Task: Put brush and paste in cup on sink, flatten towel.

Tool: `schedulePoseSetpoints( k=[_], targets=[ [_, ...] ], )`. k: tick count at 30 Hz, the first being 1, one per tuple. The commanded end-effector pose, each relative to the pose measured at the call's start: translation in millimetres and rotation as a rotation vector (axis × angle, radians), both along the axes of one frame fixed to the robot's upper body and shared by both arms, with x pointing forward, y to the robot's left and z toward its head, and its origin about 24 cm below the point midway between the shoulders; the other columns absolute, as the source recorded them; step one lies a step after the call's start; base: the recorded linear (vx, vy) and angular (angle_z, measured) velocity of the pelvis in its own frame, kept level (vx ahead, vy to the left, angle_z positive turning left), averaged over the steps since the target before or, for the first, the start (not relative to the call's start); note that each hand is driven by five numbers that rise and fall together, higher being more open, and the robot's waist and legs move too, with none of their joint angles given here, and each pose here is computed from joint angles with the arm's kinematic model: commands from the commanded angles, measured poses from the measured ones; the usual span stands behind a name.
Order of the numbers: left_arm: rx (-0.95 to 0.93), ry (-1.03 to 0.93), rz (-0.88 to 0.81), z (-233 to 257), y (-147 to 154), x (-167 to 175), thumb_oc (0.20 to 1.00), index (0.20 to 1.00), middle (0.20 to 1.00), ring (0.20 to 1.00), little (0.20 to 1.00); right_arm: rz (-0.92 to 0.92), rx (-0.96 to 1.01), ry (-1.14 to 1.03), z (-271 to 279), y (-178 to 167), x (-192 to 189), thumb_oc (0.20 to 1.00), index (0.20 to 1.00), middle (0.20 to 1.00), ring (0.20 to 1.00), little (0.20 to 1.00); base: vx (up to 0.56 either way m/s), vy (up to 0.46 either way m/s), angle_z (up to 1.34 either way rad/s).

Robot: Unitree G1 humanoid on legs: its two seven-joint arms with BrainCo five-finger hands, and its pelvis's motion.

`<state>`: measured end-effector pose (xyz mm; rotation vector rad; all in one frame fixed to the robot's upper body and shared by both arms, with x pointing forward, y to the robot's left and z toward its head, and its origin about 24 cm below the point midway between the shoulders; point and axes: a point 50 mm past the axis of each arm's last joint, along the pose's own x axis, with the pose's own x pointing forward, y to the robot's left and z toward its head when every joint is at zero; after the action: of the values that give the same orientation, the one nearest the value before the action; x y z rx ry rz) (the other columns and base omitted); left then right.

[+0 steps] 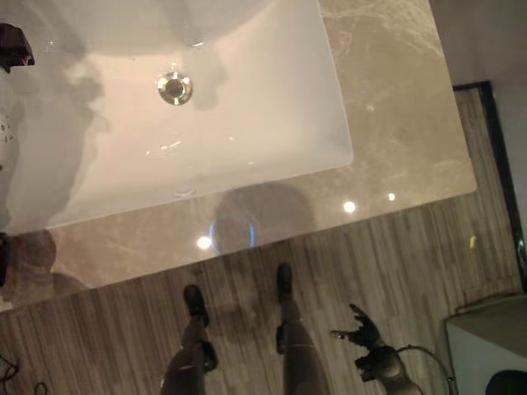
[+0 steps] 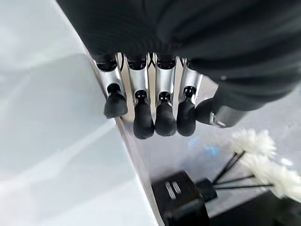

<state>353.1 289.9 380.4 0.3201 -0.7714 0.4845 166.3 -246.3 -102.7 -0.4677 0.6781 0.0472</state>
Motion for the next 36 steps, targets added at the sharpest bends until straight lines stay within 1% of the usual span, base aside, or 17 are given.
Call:
schedulePoseSetpoints(
  k=[1,6,7,8,9,11,12,14,15,16,17,18,22,27,30,33,36],
  targets=[
    [-0.040,0.151,0.037,-42.2,7.3,16.7,0.200,0.200,0.200,0.200,0.200,-0.036,-0.048,-0.007,7.3,-24.4,-4.4,1.000,1.000,1.000,1.000,1.000,0.00,0.000,0.00],
    [-0.012,0.150,-0.056,-75.8,-3.2,10.5,0.200,0.200,0.200,0.200,0.200,-0.057,-0.074,0.022,3.4,-28.6,-9.1,1.000,1.000,1.000,1.000,1.000,0.01,-0.021,-0.08],
    [0.000,0.147,-0.134,-96.3,-12.6,2.5,0.200,0.200,0.200,0.200,0.200,-0.080,-0.082,0.038,0.7,-30.8,-13.2,1.000,1.000,1.000,1.000,1.000,0.04,-0.041,-0.11],
    [-0.001,0.148,-0.132,-97.1,-12.1,2.1,0.200,0.200,0.200,0.200,0.200,-0.078,-0.083,0.039,0.8,-31.1,-13.3,1.000,1.000,1.000,1.000,1.000,0.06,-0.031,-0.12],
    [-0.008,0.166,-0.170,-112.5,-15.4,-1.8,0.200,0.200,0.200,0.200,0.200,-0.096,-0.095,0.064,-2.8,-33.7,-18.4,1.000,1.000,1.000,1.000,1.000,0.05,-0.017,-0.08],
    [-0.024,0.215,-0.280,-154.6,-21.7,-21.7,0.200,0.200,0.200,0.200,0.200,-0.140,-0.112,0.120,-9.6,-40.1,-30.6,1.000,1.000,1.000,1.000,1.000,0.11,-0.017,-0.01],
    [-0.025,0.215,-0.279,-154.8,-21.3,-22.1,0.200,0.200,0.200,0.200,0.200,-0.139,-0.112,0.120,-9.5,-40.2,-30.5,1.000,1.000,1.000,1.000,1.000,0.09,0.004,0.00],
    [-0.025,0.258,-0.378,-180.2,-31.8,-37.6,0.200,0.200,0.200,0.200,0.200,-0.171,-0.127,0.166,-14.7,-45.0,-39.1,1.000,1.000,1.000,1.000,1.000,0.04,0.024,0.10],
    [-0.056,0.269,-0.465,-195.6,-39.6,-52.6,0.316,0.316,0.316,0.316,0.316,-0.177,-0.137,0.197,-18.2,-45.7,-44.2,1.000,1.000,1.000,1.000,1.000,0.05,0.033,0.17],
    [-0.075,0.284,-0.515,-203.6,-42.6,-60.5,0.576,0.576,0.576,0.576,0.576,-0.188,-0.144,0.212,-19.8,-47.2,-47.2,1.000,1.000,1.000,1.000,1.000,0.03,0.026,0.12],
    [-0.076,0.285,-0.515,-204.0,-42.1,-61.3,0.576,0.576,0.576,0.576,0.576,-0.186,-0.145,0.213,-19.8,-47.3,-47.4,1.000,1.000,1.000,1.000,1.000,0.00,0.017,0.17],
    [-0.102,0.276,-0.559,-208.0,-44.9,-70.7,1.000,1.000,1.000,1.000,1.000,-0.191,-0.149,0.230,-21.8,-47.4,-50.4,1.000,1.000,1.000,1.000,1.000,-0.01,0.016,0.21],
    [-0.132,0.308,-0.646,-226.7,-49.9,-99.5,1.000,1.000,1.000,1.000,1.000,-0.192,-0.138,0.275,-28.1,-42.9,-58.0,1.000,1.000,1.000,1.000,1.000,-0.02,0.010,0.10],
    [-0.156,0.397,-0.729,-246.0,-45.3,-129.2,1.000,1.000,1.000,1.000,1.000,-0.167,-0.113,0.290,-31.7,-36.5,-65.6,1.000,1.000,1.000,1.000,1.000,-0.01,0.001,0.12],
    [-0.217,0.457,-0.806,-261.4,-48.2,-140.3,1.000,1.000,1.000,1.000,1.000,-0.146,-0.101,0.290,-32.7,-32.9,-68.0,1.000,1.000,1.000,1.000,1.000,-0.04,-0.021,0.00],
    [-0.340,0.530,-0.917,-284.1,-54.6,-147.3,1.000,1.000,1.000,1.000,1.000,-0.141,-0.076,0.284,-34.0,-27.9,-70.2,1.000,1.000,1.000,1.000,1.000,-0.04,-0.032,-0.01],
    [-0.339,0.661,-0.990,-303.4,-61.1,-155.6,1.000,1.000,1.000,1.000,1.000,-0.132,-0.055,0.279,-34.2,-25.4,-71.7,1.000,1.000,1.000,1.000,1.000,-0.03,-0.043,-0.05]
  ],
)
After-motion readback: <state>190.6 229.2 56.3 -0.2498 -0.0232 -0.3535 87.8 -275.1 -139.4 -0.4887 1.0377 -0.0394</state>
